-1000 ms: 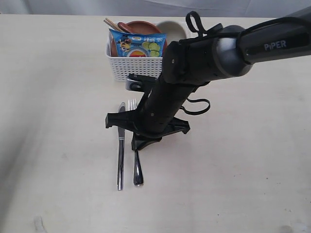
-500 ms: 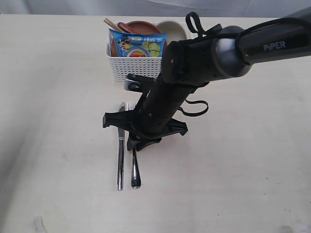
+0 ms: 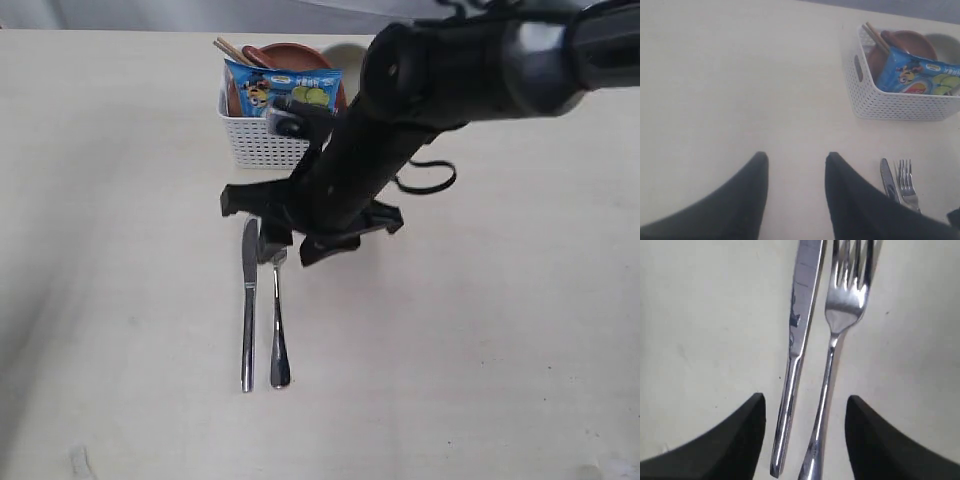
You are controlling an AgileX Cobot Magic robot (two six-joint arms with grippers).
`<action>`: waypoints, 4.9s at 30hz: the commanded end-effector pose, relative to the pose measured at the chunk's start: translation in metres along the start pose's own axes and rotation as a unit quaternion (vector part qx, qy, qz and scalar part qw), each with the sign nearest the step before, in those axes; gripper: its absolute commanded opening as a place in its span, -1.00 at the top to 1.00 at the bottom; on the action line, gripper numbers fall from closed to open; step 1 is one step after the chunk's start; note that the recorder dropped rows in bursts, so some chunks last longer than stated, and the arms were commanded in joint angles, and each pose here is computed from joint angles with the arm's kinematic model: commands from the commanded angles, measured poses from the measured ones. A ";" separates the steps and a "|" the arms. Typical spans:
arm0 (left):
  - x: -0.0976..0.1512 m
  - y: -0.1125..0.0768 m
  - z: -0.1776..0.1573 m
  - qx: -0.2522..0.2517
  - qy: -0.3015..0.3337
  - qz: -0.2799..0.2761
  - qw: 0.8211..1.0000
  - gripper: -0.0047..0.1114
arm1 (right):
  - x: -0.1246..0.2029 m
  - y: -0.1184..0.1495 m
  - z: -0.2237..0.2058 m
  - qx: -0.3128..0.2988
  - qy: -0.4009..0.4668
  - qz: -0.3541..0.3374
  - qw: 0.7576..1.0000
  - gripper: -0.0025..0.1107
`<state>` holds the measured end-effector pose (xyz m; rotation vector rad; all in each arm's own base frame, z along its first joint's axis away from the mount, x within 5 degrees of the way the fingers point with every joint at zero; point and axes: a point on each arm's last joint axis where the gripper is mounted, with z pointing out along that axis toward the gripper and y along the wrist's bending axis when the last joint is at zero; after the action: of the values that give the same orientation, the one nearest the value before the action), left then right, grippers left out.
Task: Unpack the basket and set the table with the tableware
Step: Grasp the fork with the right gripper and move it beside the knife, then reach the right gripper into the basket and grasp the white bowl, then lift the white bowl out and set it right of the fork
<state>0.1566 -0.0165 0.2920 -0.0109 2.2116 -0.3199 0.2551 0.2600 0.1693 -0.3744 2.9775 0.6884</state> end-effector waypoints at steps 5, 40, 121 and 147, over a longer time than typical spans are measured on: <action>0.006 0.001 0.003 0.005 -0.004 -0.022 1.000 0.30 | -0.045 -0.016 -0.094 0.026 -0.103 -0.041 0.993 0.11; 0.008 -0.038 0.050 0.342 0.014 0.050 0.938 0.30 | -0.177 -0.098 -0.120 0.170 -0.161 -0.170 0.957 0.11; 0.010 -0.038 0.050 0.340 0.024 0.044 0.939 0.30 | -0.158 -0.111 -0.235 0.141 -0.199 -0.095 0.965 0.96; 0.012 -0.039 0.048 0.351 0.032 0.052 0.934 0.30 | 0.037 -0.159 -0.100 0.003 -0.045 0.039 0.998 0.96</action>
<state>0.1845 -0.0668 0.2650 0.5077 2.0300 -1.0267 0.2574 0.0700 0.1986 -0.2639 2.9510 0.7069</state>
